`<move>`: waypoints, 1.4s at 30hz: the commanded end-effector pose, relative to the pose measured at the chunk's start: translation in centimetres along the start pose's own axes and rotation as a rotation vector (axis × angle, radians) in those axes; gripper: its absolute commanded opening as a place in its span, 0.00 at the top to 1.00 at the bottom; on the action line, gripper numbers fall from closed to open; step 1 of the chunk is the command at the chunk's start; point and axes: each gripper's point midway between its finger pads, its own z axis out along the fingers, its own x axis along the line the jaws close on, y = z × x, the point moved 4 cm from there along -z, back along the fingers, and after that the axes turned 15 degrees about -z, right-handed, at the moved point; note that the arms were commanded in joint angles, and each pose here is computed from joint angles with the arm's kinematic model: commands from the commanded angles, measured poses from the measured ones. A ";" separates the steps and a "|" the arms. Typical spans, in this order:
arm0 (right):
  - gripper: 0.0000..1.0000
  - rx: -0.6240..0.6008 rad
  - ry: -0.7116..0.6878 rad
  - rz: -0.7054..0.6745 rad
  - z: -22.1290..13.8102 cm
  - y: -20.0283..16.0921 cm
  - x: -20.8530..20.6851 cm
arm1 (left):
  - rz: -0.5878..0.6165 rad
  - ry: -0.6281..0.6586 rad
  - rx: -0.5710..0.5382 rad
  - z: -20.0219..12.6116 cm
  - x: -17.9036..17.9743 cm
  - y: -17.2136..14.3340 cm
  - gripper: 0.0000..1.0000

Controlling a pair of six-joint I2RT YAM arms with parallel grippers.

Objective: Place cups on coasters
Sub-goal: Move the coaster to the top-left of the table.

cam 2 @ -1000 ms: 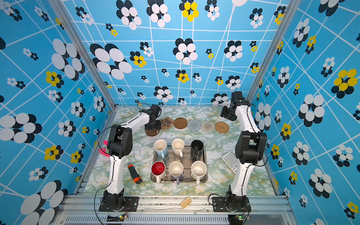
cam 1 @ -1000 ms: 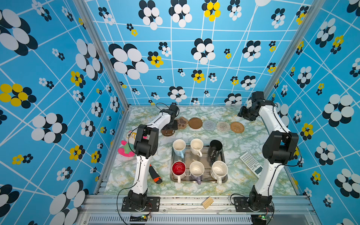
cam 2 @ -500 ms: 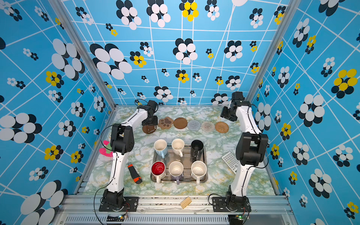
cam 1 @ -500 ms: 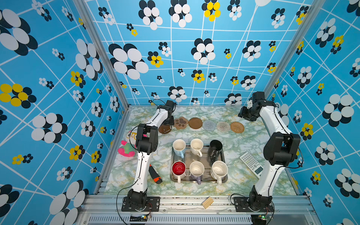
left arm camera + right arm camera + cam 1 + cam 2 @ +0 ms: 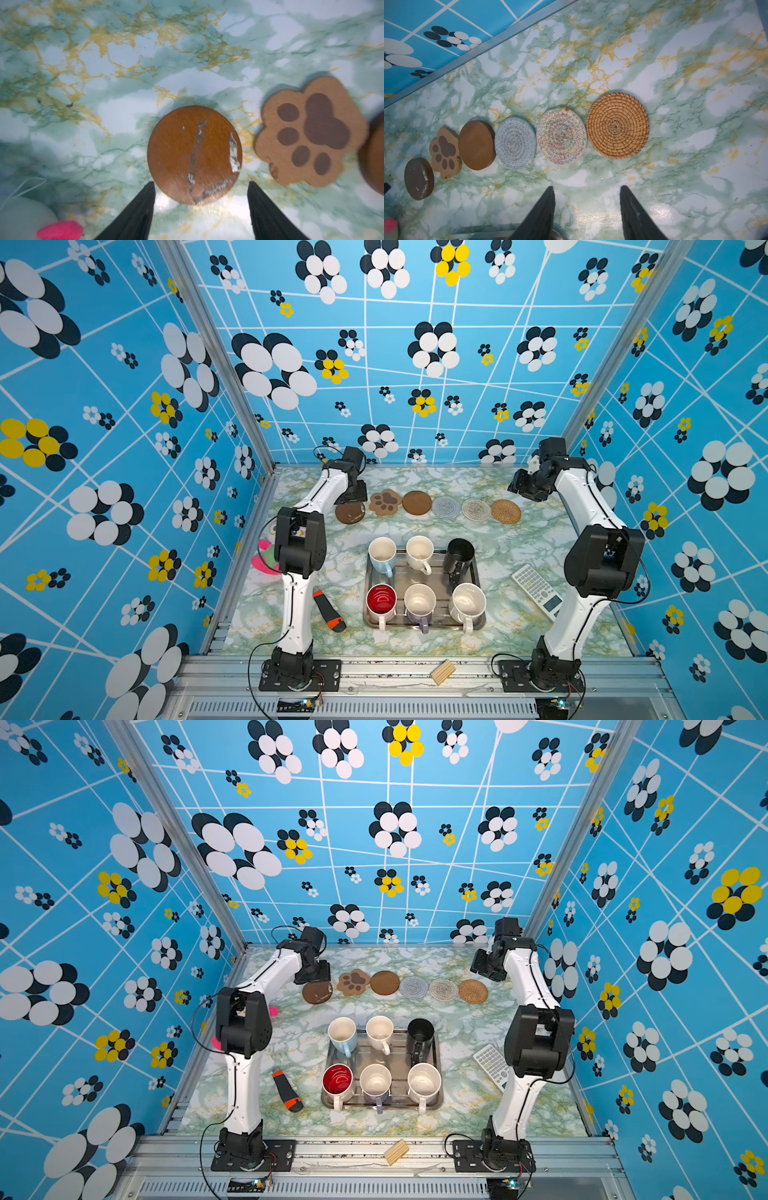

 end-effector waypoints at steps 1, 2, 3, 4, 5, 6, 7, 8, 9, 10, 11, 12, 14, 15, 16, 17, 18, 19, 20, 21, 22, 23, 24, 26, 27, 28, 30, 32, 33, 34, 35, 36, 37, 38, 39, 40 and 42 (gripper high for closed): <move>0.47 -0.030 0.035 -0.002 -0.8 0.2 1.1 | -0.105 -0.082 -0.013 -2.7 1.8 0.2 0.30; 0.47 -0.033 0.039 0.000 -0.8 0.2 1.2 | -0.118 -0.082 0.005 -2.5 2.4 -0.5 0.31; 0.47 -0.033 0.044 -0.001 -0.7 0.1 1.4 | -0.129 -0.076 0.018 -2.3 3.0 -1.1 0.31; 0.47 -0.034 0.048 -0.002 -0.7 0.2 1.5 | -0.143 -0.074 0.034 -1.9 3.5 -1.8 0.31; 0.47 -0.037 0.052 -0.006 -0.6 0.2 1.6 | -0.159 -0.077 0.050 -1.3 4.0 -2.4 0.31; 0.48 -0.038 0.055 -0.008 -0.6 0.2 1.8 | -0.175 -0.092 0.072 -0.6 4.2 -3.0 0.31; 0.48 -0.037 0.057 -0.008 -0.5 0.2 1.9 | -0.191 -0.114 0.099 0.1 4.3 -3.6 0.31; 0.48 -0.035 0.061 -0.012 -0.5 0.2 2.0 | -0.205 -0.136 0.120 0.8 4.3 -4.0 0.32; 0.48 -0.032 0.062 -0.013 -0.5 0.1 2.1 | -0.216 -0.149 0.134 1.4 4.3 -4.3 0.32; 0.48 -0.033 0.064 -0.015 -0.5 0.2 2.3 | -0.227 -0.161 0.149 1.9 4.2 -4.7 0.32; 0.48 -0.031 0.062 -0.016 -0.5 0.1 2.2 | -0.238 -0.171 0.158 2.4 4.1 -5.0 0.32; 0.48 -0.029 0.061 -0.018 -0.5 0.1 2.3 | -0.246 -0.180 0.167 2.7 4.0 -5.2 0.31; 0.48 -0.029 0.055 -0.024 -0.7 0.1 2.3 | -0.263 -0.204 0.174 3.4 3.7 -5.5 0.29; 0.48 -0.028 0.053 -0.027 -0.8 0.1 2.2 | -0.272 -0.216 0.171 3.7 3.6 -5.6 0.29; 0.48 -0.026 0.051 -0.028 -0.8 0.1 2.2 | -0.282 -0.232 0.173 4.0 3.5 -5.7 0.29; 0.48 -0.024 0.050 -0.030 -0.9 0.0 2.2 | -0.289 -0.241 0.177 4.3 3.3 -5.7 0.28; 0.48 -0.023 0.048 -0.031 -0.9 0.0 2.2 | -0.293 -0.241 0.180 4.6 3.2 -5.8 0.28; 0.48 -0.025 0.048 -0.031 -1.0 0.0 2.2 | -0.295 -0.236 0.180 4.9 3.3 -5.8 0.28; 0.48 -0.023 0.047 -0.030 -0.9 0.0 2.2 | -0.299 -0.232 0.178 5.3 3.3 -5.9 0.28; 0.48 -0.023 0.046 -0.031 -0.9 0.0 2.1 | -0.304 -0.227 0.176 5.6 3.4 -5.9 0.28; 0.48 -0.022 0.047 -0.032 -0.9 -0.1 2.2 | -0.306 -0.227 0.172 5.8 3.3 -5.8 0.28; 0.48 -0.024 0.047 -0.032 -1.0 0.0 2.2 | -0.309 -0.224 0.176 6.2 3.4 -5.8 0.28; 0.48 -0.022 0.047 -0.032 -0.9 -0.1 2.2 | -0.312 -0.222 0.178 6.4 3.4 -5.8 0.28; 0.48 -0.023 0.049 -0.031 -0.9 0.0 2.2 | -0.316 -0.218 0.186 6.9 3.3 -5.9 0.28; 0.48 -0.021 0.049 -0.031 -0.9 -0.1 2.2 | -0.316 -0.215 0.187 7.2 3.2 -5.9 0.28; 0.48 -0.021 0.050 -0.031 -0.9 -0.1 2.3 | -0.318 -0.213 0.186 7.4 3.3 -5.8 0.28; 0.48 -0.022 0.051 -0.032 -1.0 -0.1 2.3 | -0.321 -0.209 0.186 7.8 3.2 -5.7 0.28; 0.48 -0.021 0.051 -0.033 -1.0 -0.1 2.4 | -0.324 -0.211 0.184 8.1 3.0 -5.4 0.28; 0.48 -0.022 0.052 -0.033 -1.0 -0.1 2.4 | -0.324 -0.212 0.184 8.2 2.9 -5.3 0.28; 0.48 -0.021 0.053 -0.033 -1.0 -0.1 2.4 | -0.326 -0.214 0.181 8.3 2.8 -5.0 0.28; 0.48 -0.022 0.053 -0.035 -1.0 -0.1 2.5 | -0.326 -0.215 0.181 8.4 2.6 -4.8 0.29; 0.48 -0.019 0.053 -0.035 -1.0 -0.2 2.5 | -0.325 -0.215 0.180 8.5 2.5 -4.7 0.29; 0.48 -0.021 0.053 -0.037 -1.1 -0.2 2.5 | -0.325 -0.214 0.177 8.6 2.4 -4.4 0.29; 0.48 -0.020 0.054 -0.038 -1.0 -0.2 2.6 | -0.325 -0.214 0.175 8.6 2.3 -4.2 0.29; 0.48 -0.021 0.054 -0.039 -1.1 -0.2 2.6 | -0.325 -0.215 0.173 8.6 2.1 -4.0 0.29; 0.48 -0.021 0.054 -0.040 -1.1 -0.2 2.7 | -0.326 -0.214 0.172 8.6 2.1 -3.9 0.29; 0.48 -0.021 0.054 -0.040 -1.2 -0.3 2.7 | -0.327 -0.213 0.164 8.5 2.0 -3.5 0.29</move>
